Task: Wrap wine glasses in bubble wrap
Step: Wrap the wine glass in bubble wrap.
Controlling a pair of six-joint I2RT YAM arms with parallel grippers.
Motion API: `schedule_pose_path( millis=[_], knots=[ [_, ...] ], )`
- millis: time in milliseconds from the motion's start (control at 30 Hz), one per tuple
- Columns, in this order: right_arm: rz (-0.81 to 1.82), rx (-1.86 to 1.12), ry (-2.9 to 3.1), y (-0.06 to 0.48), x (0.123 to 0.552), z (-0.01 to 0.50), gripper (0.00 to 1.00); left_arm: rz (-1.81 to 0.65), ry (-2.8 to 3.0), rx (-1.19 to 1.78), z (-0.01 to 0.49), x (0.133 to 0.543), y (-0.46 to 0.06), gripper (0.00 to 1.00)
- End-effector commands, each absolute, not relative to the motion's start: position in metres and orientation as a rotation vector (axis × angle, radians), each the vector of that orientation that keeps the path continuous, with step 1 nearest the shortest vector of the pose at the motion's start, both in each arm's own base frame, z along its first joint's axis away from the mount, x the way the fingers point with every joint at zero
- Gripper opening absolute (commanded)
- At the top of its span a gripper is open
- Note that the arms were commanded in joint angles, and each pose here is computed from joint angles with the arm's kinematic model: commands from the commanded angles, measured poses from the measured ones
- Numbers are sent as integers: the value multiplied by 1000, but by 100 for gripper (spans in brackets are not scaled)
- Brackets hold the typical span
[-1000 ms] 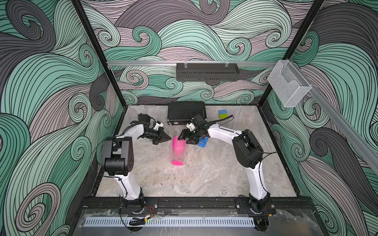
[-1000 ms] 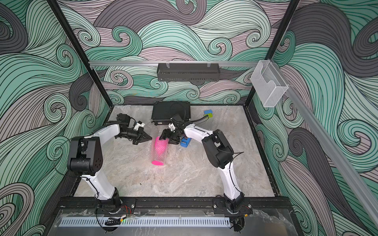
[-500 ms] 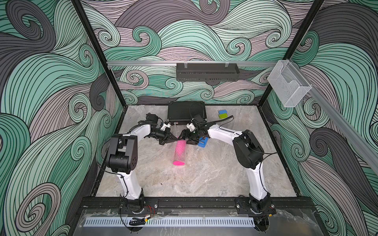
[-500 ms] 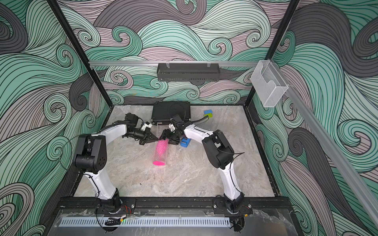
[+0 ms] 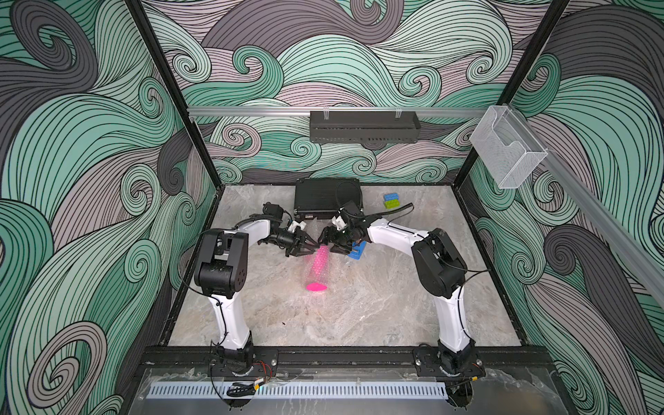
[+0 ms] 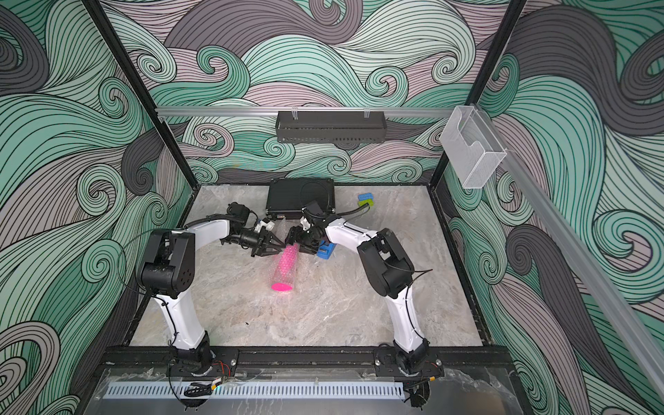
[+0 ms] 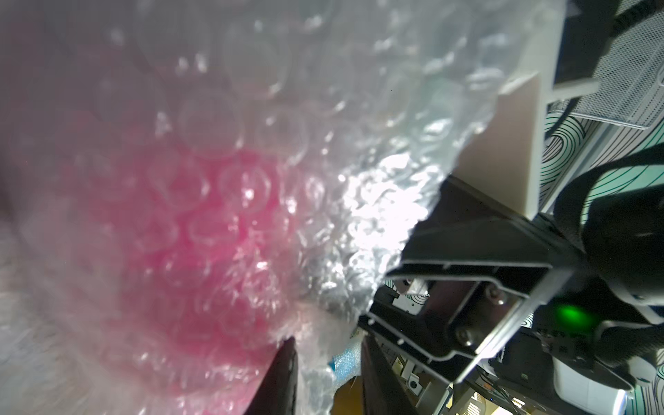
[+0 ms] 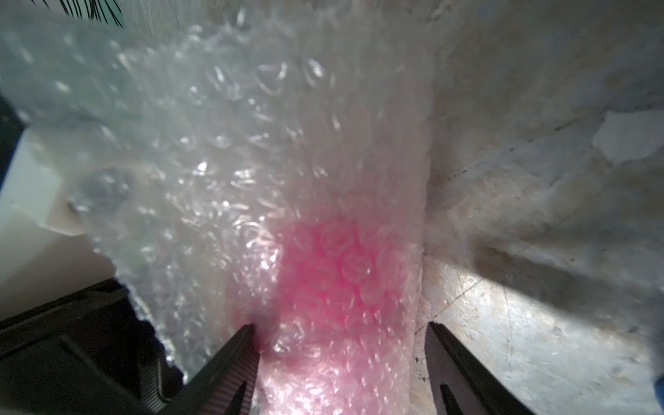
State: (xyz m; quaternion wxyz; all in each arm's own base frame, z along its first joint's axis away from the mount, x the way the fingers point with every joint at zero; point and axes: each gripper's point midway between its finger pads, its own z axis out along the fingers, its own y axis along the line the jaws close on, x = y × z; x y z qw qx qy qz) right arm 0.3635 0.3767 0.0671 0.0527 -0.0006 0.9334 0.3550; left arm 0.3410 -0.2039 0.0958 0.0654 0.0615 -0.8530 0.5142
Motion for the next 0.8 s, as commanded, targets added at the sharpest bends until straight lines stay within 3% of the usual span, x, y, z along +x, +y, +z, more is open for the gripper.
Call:
schedule_pose_path(
  millis=[0, 333, 700, 767],
  knots=[
    [1058, -20, 2878, 371, 349, 72, 76, 1329, -2649, 228, 49, 339, -193, 32],
    [1092, -41, 2788, 348, 352, 116, 75, 1295, -2661, 234, 47, 340, -190, 34],
    [1240, -76, 2809, 384, 357, 113, 40, 1307, -2658, 228, 48, 341, -191, 33],
    [1241, -79, 2804, 386, 357, 112, 39, 1311, -2662, 221, 49, 340, -192, 33]
  ],
)
